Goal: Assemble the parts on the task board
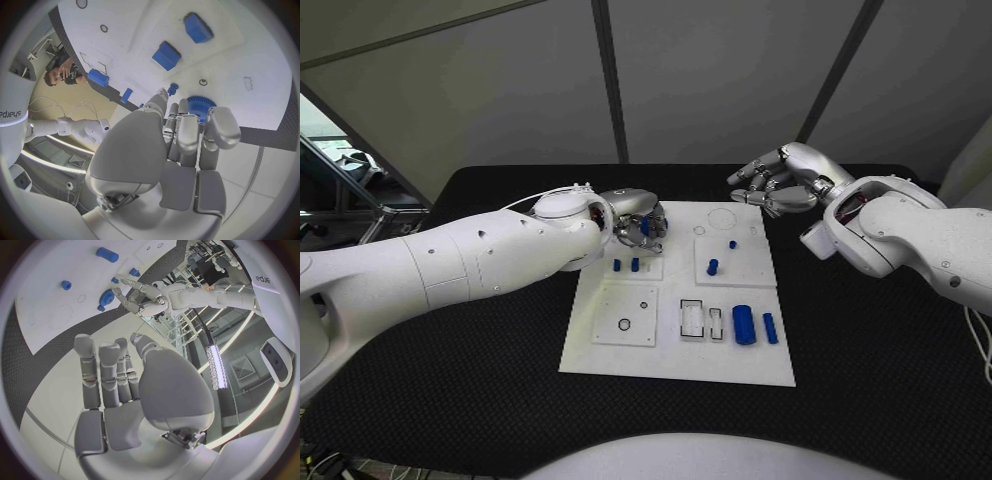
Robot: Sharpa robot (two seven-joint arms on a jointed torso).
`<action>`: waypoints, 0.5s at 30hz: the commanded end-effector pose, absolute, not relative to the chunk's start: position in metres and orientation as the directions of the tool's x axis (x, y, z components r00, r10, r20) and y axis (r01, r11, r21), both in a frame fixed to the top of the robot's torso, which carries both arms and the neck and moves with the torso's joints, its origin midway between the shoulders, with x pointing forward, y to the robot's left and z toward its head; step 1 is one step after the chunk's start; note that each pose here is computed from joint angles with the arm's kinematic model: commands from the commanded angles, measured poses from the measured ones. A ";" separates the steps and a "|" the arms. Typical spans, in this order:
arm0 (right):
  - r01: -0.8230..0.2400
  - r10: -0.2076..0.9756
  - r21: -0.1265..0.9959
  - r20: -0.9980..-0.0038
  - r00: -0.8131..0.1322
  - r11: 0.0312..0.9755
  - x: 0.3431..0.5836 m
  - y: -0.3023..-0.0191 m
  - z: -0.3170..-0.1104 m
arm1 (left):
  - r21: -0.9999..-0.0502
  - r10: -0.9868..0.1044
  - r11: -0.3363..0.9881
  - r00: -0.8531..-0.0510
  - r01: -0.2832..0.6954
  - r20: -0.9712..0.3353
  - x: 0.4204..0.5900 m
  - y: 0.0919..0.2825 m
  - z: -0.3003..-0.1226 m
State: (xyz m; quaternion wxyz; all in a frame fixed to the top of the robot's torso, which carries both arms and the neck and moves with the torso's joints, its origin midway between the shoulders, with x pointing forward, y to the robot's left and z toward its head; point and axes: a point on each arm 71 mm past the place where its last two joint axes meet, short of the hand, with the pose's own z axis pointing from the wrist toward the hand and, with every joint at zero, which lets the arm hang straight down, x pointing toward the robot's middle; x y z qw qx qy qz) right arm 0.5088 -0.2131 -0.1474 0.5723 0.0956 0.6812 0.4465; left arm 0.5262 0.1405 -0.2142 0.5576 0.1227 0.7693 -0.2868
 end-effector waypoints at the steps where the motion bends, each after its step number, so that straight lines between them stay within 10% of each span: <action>1: -0.390 0.646 0.721 -0.690 -0.327 0.572 0.509 -0.211 -0.146 | -0.261 -0.078 0.806 -0.340 0.532 -0.937 0.527 0.137 -0.216; 15: -0.391 0.646 0.722 -0.689 -0.329 0.571 0.509 -0.210 -0.145 | -0.249 -0.049 0.815 -0.366 0.523 -0.929 0.530 0.131 -0.221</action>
